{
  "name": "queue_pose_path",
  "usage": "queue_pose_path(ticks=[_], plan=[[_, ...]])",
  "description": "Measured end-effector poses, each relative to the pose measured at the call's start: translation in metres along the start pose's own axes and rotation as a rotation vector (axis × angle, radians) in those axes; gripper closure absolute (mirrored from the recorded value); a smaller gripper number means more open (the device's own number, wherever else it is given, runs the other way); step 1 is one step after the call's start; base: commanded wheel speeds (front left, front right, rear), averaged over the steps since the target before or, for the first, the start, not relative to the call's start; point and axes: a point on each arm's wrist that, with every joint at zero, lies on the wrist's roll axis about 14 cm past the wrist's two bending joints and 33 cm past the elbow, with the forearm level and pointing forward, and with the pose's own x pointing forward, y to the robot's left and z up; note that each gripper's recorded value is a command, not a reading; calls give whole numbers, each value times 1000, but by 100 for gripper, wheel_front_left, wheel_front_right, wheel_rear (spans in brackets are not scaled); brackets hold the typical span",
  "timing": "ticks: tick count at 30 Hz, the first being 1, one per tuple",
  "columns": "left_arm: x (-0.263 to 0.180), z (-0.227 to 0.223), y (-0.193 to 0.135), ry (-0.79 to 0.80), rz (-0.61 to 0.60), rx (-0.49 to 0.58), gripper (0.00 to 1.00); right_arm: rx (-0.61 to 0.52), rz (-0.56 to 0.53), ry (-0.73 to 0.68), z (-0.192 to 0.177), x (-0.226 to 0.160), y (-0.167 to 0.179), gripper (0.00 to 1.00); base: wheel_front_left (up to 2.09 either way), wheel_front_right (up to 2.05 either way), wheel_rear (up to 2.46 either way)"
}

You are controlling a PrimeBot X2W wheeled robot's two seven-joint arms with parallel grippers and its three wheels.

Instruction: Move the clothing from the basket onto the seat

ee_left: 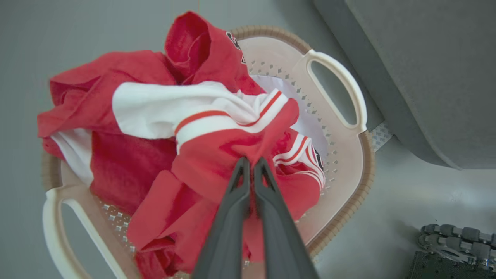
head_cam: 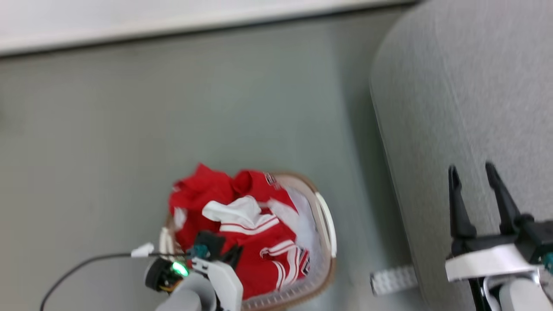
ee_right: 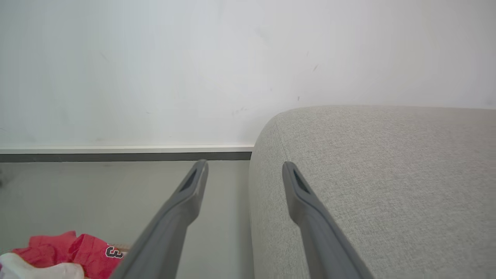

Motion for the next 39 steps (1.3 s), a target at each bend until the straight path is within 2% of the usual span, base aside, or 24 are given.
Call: queue_pose_path(ticks=[7,12,23,28,34,39], plan=[[-52,61,-15,-210,40,-32,100,24,19,-51,22,-34,9,0,0,0,0],[-94,113,-20,-385,102,-8,100,31,54,-104,40,-49,20,0,0,0,0],[-210,206,-8,-744,263,23,100,24,126,-166,59,-77,42,0,0,0,0],[-243,232,-11,-842,287,43,100,18,122,-161,55,-87,40,0,0,0,0],[-262,251,-13,-900,299,63,100,15,126,-160,54,-92,41,0,0,0,0],[-268,259,-21,-923,279,79,100,3,189,-176,59,-93,61,0,0,0,0]])
